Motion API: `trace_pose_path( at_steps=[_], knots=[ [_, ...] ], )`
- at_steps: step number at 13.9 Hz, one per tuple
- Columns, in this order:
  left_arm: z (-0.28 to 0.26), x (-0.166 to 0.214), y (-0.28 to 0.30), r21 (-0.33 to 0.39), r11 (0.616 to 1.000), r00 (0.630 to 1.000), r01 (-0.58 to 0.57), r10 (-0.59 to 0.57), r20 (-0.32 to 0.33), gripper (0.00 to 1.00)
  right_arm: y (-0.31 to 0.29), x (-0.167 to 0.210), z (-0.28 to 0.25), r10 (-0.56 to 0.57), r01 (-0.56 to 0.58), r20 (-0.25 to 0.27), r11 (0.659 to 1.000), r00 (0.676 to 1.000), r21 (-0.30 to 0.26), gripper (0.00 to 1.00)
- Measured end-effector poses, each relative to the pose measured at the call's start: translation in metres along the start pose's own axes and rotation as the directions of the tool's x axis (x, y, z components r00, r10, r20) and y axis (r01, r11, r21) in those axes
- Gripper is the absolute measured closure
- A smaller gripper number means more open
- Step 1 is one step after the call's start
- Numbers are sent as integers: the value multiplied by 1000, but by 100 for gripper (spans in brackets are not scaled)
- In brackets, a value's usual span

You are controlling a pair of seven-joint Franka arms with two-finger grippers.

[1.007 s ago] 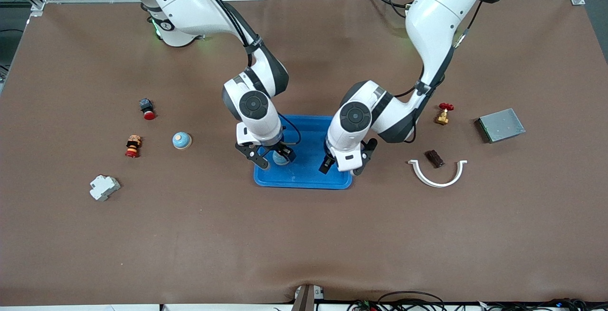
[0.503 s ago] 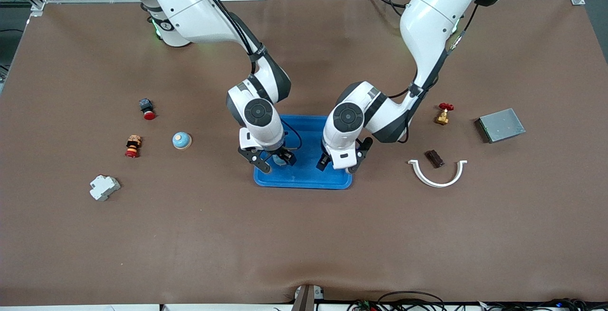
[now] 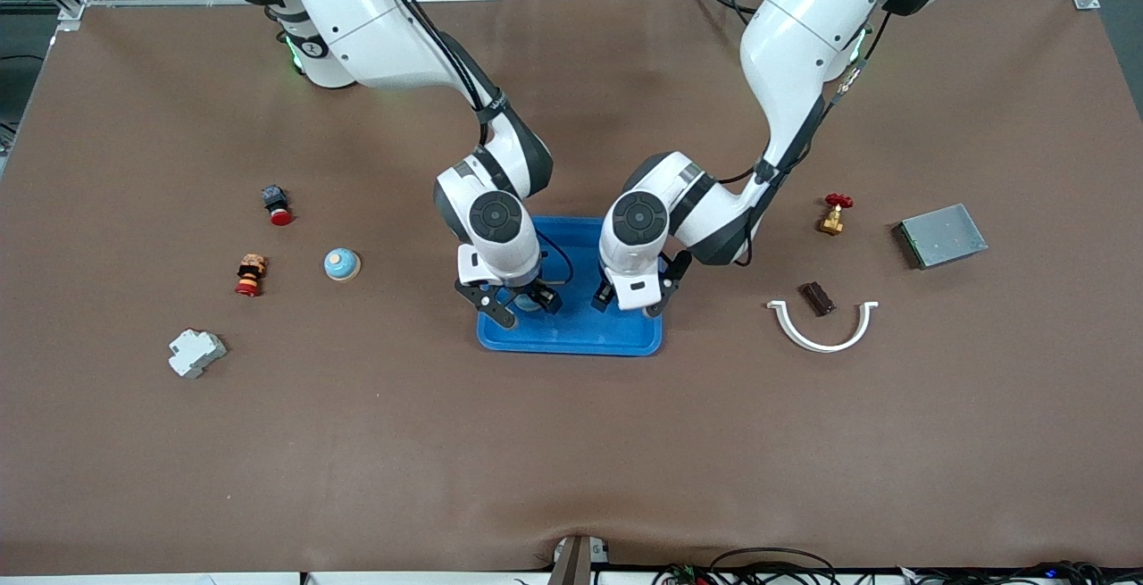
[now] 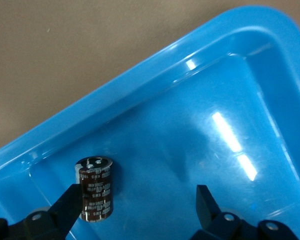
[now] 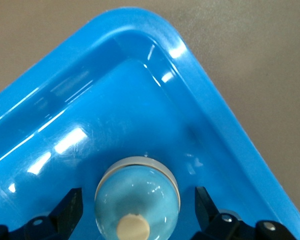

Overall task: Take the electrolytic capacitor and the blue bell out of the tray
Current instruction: 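Lift the capacitor with the left gripper while the right gripper lifts the bell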

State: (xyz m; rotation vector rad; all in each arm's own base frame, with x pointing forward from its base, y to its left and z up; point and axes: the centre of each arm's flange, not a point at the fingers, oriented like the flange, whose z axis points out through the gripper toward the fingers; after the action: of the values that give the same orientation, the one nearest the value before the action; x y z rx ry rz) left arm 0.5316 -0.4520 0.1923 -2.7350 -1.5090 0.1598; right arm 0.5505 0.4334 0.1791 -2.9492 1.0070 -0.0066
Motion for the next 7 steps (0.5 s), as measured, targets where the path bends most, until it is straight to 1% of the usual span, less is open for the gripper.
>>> trace_pose_path(
  at_steps=[1, 3, 4, 7],
  knots=[
    [3, -1, -1, 6, 1000, 1000, -1, 1, 0, 0, 0, 0, 0, -5, 5, -5, 1000, 1000, -1, 5],
    [7, -1, -4, 15, 1000, 1000, -1, 1, -2, 0, -2, -2, 0, -13, 13, -10, 1000, 1000, -1, 27],
    [9, -1, -5, 19, 1000, 1000, -1, 1, -2, 0, -3, -3, -1, -13, 13, -10, 1000, 1000, 0, 32],
    [11, -1, -6, 21, 1000, 1000, -7, 7, -12, 0, -5, -9, -2, 8, -8, -11, 1000, 1000, 4, 32]
  ],
)
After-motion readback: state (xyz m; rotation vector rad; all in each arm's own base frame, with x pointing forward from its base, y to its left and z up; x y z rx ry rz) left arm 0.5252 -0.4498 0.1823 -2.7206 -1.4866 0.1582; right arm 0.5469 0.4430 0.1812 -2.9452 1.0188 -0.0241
